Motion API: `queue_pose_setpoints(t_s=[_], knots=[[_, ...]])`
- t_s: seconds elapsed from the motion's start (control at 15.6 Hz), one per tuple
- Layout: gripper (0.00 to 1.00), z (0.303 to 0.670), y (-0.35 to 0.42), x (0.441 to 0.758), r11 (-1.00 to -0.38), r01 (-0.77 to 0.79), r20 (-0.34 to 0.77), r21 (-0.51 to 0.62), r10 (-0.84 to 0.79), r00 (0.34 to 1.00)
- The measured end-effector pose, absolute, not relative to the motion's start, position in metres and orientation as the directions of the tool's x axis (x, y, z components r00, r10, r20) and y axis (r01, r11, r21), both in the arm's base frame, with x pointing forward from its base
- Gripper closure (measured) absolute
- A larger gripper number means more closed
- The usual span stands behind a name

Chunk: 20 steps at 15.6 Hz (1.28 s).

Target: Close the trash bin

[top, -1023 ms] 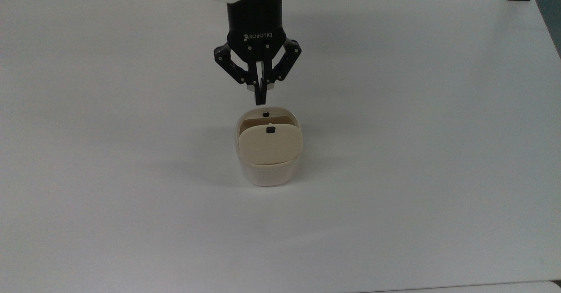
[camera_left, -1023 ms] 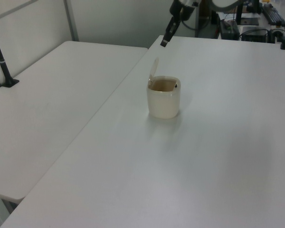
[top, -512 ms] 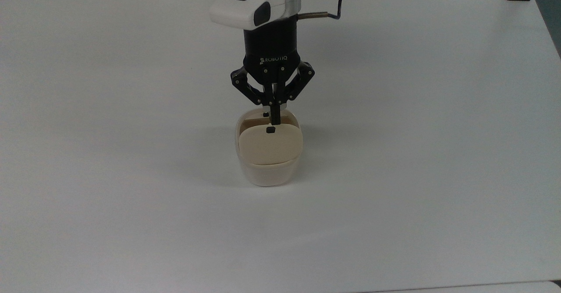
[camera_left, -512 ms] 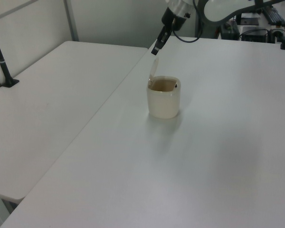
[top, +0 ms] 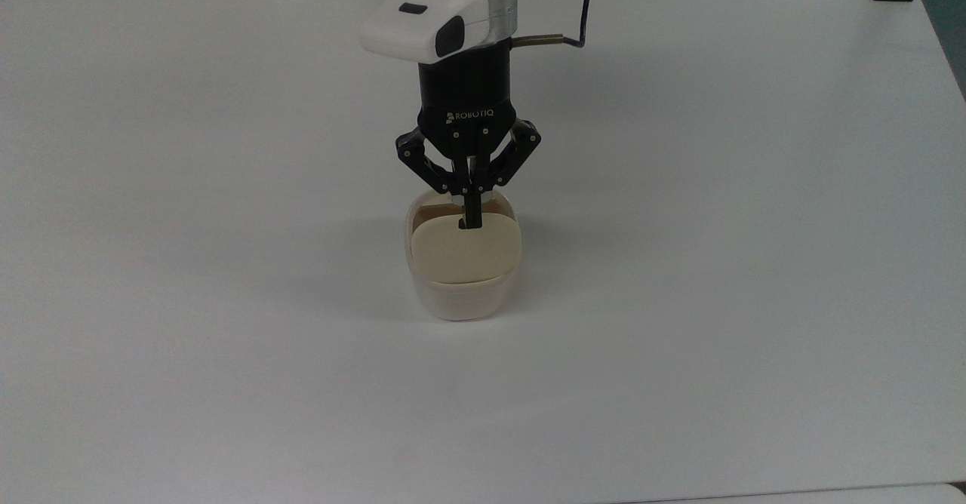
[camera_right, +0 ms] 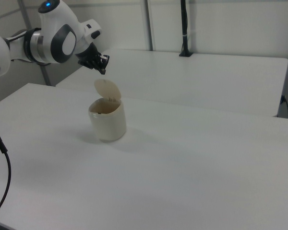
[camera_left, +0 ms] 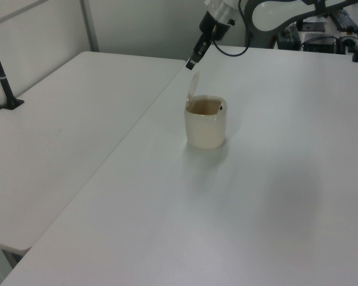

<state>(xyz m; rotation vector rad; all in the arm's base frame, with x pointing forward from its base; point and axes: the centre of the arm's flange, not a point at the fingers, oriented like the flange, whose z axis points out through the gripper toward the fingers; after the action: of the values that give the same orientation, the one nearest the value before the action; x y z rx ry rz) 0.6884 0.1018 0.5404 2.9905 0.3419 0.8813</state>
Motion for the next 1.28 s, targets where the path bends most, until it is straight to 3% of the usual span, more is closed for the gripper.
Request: queue_pose_setpoints(t_s=[0.32,0.7,1.28], knots=[[0.99,0.517,0.103,0.698,-0.976,0.206,0.536,0.068,0.21,0.818],[0.99,0.515,0.103,0.7,-0.976,0.207,0.534,0.068,0.211,0.819],[0.99,0.485,0.097,0.684,-0.962,0.243,0.279,0.122,0.268,0.922]])
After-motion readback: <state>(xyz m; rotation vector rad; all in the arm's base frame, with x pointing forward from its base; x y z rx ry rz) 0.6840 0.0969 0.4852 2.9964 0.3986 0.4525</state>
